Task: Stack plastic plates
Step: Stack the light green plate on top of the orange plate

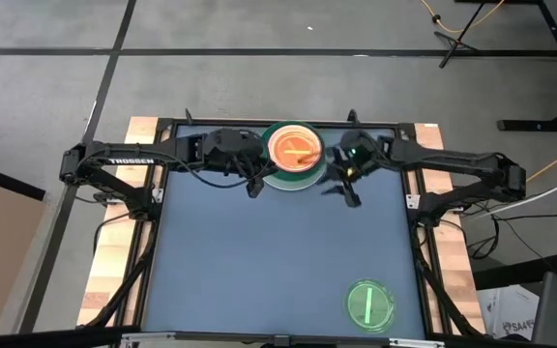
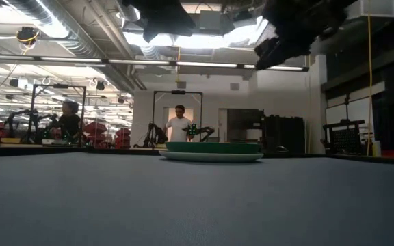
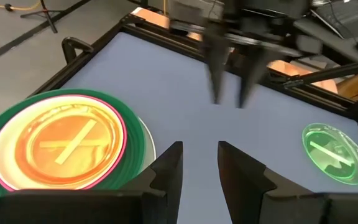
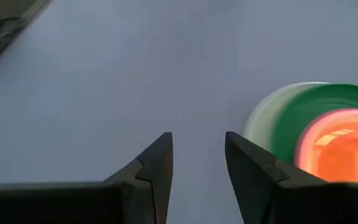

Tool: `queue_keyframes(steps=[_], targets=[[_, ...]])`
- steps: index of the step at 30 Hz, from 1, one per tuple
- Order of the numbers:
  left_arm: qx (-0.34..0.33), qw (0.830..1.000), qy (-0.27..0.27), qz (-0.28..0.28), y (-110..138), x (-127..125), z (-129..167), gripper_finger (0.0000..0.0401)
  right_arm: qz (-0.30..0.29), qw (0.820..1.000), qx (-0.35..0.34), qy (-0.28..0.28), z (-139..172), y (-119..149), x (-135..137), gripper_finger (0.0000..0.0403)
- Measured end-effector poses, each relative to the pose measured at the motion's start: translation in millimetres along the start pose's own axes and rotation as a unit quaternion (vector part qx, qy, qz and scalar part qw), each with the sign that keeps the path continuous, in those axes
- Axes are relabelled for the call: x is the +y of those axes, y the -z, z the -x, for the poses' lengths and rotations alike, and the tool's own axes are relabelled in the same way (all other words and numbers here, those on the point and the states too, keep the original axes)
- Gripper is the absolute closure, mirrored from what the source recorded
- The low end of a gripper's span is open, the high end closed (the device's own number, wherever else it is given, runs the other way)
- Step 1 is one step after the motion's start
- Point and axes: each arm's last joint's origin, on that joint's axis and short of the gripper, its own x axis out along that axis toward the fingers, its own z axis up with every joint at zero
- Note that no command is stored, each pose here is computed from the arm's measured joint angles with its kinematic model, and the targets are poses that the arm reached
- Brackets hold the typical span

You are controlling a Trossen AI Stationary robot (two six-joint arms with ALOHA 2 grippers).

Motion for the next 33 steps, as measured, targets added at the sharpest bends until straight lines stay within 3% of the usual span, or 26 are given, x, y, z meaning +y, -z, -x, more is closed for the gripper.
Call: queue_keyframes(steps=[11,27,33], targets=[[-0.007,1.0,-0.017,-0.02,5,-16,2,0.0307,0.032,0.991,0.081,-0.098,-6,-8,80,0.0265],[-0.01,0.999,-0.017,-0.037,11,-35,5,0.0307,0.027,0.982,0.148,-0.111,-10,-8,182,0.0265],[-0.007,0.999,-0.005,-0.044,14,-43,6,0.0307,0.002,0.977,0.181,-0.111,-17,16,208,0.0265]])
